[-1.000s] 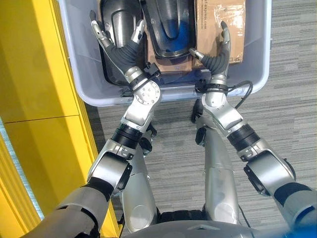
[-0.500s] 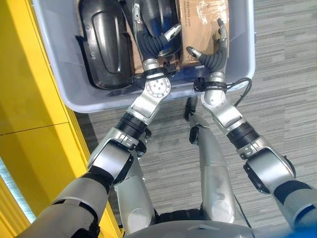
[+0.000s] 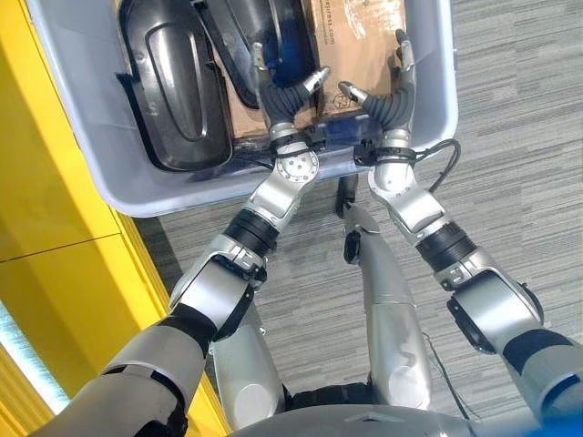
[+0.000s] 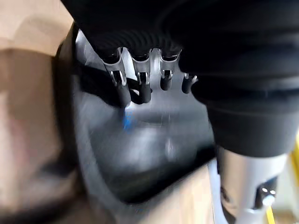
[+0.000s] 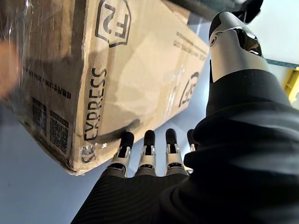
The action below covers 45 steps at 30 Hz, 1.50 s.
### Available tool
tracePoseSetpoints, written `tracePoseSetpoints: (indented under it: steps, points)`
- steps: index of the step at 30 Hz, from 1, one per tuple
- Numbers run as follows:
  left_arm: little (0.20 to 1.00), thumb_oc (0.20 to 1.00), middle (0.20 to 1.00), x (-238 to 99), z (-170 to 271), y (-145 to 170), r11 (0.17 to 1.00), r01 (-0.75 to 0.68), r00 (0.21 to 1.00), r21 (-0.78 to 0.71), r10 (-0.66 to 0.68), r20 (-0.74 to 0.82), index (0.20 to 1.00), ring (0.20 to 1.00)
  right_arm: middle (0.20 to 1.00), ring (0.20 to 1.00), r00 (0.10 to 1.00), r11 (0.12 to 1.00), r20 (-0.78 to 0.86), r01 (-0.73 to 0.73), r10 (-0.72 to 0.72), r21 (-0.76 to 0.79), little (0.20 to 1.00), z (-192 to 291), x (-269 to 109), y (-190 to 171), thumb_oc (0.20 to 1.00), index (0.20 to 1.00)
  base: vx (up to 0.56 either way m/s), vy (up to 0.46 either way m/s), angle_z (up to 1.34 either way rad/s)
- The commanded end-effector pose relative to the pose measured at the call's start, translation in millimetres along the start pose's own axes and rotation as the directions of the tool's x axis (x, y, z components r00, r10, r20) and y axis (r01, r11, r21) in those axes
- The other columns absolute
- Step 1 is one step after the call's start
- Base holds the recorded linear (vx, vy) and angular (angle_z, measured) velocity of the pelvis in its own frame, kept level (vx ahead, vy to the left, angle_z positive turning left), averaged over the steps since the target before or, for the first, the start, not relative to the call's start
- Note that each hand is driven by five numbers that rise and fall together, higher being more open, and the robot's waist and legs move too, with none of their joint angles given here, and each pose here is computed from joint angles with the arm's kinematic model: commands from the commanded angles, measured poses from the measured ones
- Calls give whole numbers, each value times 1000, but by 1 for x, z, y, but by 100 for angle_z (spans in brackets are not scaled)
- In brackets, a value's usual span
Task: Move parts from the plastic box to the shelf.
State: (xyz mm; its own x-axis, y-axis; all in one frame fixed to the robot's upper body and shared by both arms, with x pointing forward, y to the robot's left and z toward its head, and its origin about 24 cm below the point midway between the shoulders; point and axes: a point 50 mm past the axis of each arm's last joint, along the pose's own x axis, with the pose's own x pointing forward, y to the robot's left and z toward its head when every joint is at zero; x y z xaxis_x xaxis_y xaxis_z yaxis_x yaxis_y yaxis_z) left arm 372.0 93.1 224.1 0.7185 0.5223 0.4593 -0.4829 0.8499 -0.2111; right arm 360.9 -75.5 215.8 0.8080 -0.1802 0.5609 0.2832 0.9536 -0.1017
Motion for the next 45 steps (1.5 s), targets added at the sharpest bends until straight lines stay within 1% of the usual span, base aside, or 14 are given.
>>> tracePoseSetpoints:
  steps: [1,4,7,12,17,22,26,27,30,33,36,38,40,45]
  points:
    - [1000,1000,1000,4,30,3,994,-96,962,-57,107,250,1000,1000,1000,1000,999,999,46,22,-24,50,1000,13,-1,2,1000,1000,0,0,0]
    - [1000,1000,1000,7,32,8,988,-143,951,-57,153,269,1000,1000,1000,1000,992,997,113,50,-56,54,1000,18,-3,0,1000,1000,0,0,0]
    - [1000,1000,1000,6,12,14,983,-181,977,-14,181,112,1000,1000,1000,1000,982,991,156,92,-105,93,1000,24,-5,-4,1000,1000,9,-36,3]
    - [1000,1000,1000,2,-22,34,969,-193,981,153,190,31,1000,1000,1000,1000,972,987,179,138,-151,83,1000,25,-4,-15,1000,1000,14,-9,9]
    - [1000,1000,1000,-1,-38,48,968,-155,988,198,156,10,1000,1000,1000,1000,970,984,168,170,-177,53,1000,20,-1,-24,1000,1000,8,22,3]
    - [1000,1000,1000,-1,-32,48,977,-93,992,193,76,96,1000,1000,1000,1000,955,981,225,190,-193,35,1000,21,3,-32,1000,1000,3,20,1]
    - [1000,1000,1000,-1,-2,44,980,-134,941,147,79,329,1000,1000,1000,1000,874,970,441,242,-206,-27,1000,43,2,-35,1000,1000,1,19,0]
    - [1000,1000,1000,-1,1,43,980,-137,935,143,80,346,1000,1000,1000,1000,867,969,454,247,-207,-30,1000,45,2,-35,1000,1000,0,0,0]
    - [1000,1000,1000,0,27,39,986,-151,874,77,96,476,1000,1000,1000,1000,763,957,622,279,-174,-74,1000,69,0,-34,1000,1000,2,12,1]
    - [1000,1000,1000,3,46,33,992,-118,843,47,75,533,1000,1000,1000,1000,714,960,686,266,-140,-82,1000,87,1,-30,1000,1000,2,5,1]
    - [1000,1000,1000,4,58,29,996,-86,830,23,59,555,1000,1000,1000,1000,731,971,672,227,-120,-73,1000,94,2,-27,1000,1000,9,24,8]
    - [1000,1000,1000,3,67,26,999,-34,822,-7,32,569,1000,1000,1000,1000,808,988,577,154,-120,-10,1000,94,6,-25,1000,1000,10,22,10]
    - [1000,1000,1000,1,71,24,1000,-11,818,-29,26,575,1000,1000,1000,1000,840,990,526,141,-133,26,1000,90,8,-25,1000,1000,4,5,2]
    - [1000,1000,1000,-4,80,29,996,17,793,-85,38,608,1000,1000,1000,1000,944,966,291,84,-156,244,1000,74,4,-26,1000,1000,0,0,0]
